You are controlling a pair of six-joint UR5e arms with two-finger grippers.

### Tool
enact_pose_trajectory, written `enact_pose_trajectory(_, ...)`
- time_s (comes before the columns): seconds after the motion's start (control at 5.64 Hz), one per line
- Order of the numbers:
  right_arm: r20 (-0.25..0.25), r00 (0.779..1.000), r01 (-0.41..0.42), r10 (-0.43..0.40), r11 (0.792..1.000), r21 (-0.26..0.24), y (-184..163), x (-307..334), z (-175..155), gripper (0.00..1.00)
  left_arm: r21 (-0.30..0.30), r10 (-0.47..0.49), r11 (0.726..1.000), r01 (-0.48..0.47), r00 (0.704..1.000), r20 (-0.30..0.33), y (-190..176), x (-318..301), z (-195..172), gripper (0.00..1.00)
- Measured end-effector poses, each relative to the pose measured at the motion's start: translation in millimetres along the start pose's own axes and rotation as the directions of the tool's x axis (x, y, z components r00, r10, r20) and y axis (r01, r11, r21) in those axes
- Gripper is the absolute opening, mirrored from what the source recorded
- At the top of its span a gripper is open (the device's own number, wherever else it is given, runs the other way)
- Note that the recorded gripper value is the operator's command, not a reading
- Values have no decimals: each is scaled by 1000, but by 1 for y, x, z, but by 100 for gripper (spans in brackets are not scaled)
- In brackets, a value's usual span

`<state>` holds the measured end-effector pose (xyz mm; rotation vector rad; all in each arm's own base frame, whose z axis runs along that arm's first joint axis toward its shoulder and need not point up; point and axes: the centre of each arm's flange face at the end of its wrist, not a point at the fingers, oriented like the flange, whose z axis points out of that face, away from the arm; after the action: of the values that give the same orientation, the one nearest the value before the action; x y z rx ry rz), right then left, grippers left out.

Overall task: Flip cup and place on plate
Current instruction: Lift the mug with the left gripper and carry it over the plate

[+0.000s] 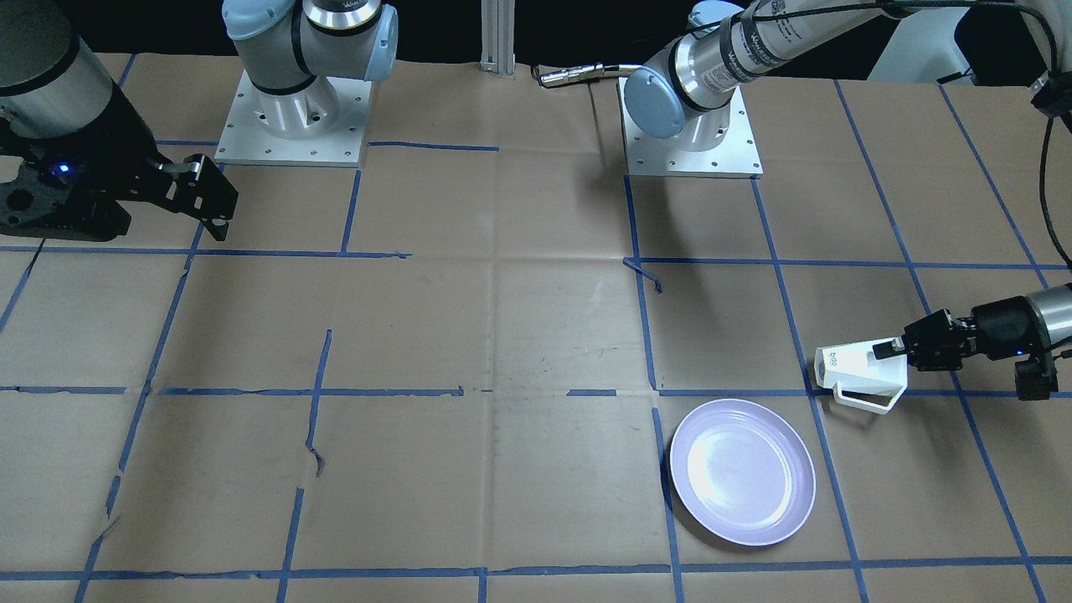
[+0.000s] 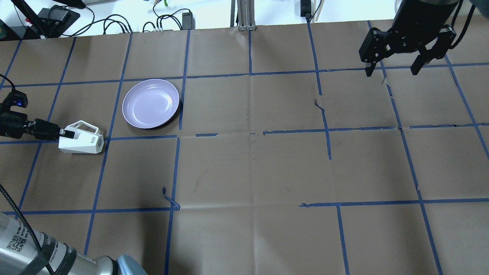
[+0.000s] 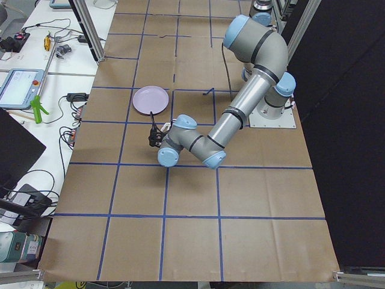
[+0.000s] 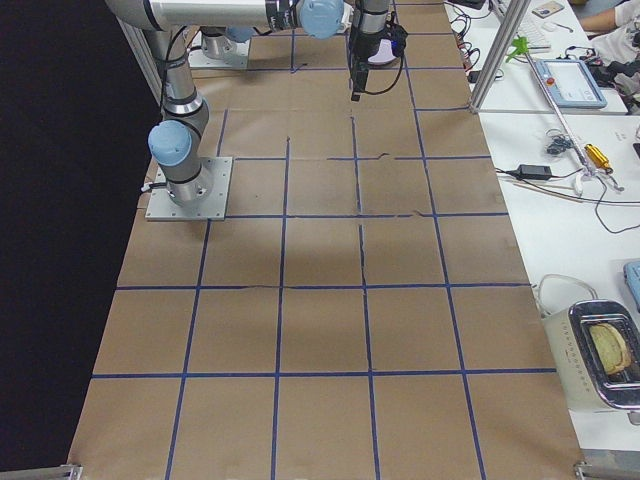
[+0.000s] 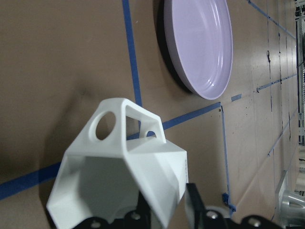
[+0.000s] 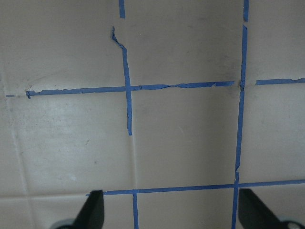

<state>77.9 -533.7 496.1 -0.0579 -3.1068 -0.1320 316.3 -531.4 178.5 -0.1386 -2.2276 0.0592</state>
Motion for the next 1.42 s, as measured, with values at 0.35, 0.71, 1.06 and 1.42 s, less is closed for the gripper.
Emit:
enact_pose_trajectory(0.35,0,1000,0,0,1000,0,0,0,0,100,3,-4,1000,4,1000,18,-3,17,-11,0)
enact_pose_trajectory(0.71,0,1000,0,0,1000,0,0,0,0,100,19,-47,999,45,996,71,-11,64,-34,0)
enact_pose_trajectory(1.06,0,1000,0,0,1000,0,0,0,0,100,-34,-23,999,31,979,200,-42,131,-22,0)
enact_pose_trajectory(1.42,0,1000,0,0,1000,0,0,0,0,100,-75,20,997,8,934,357,-87,200,23,0)
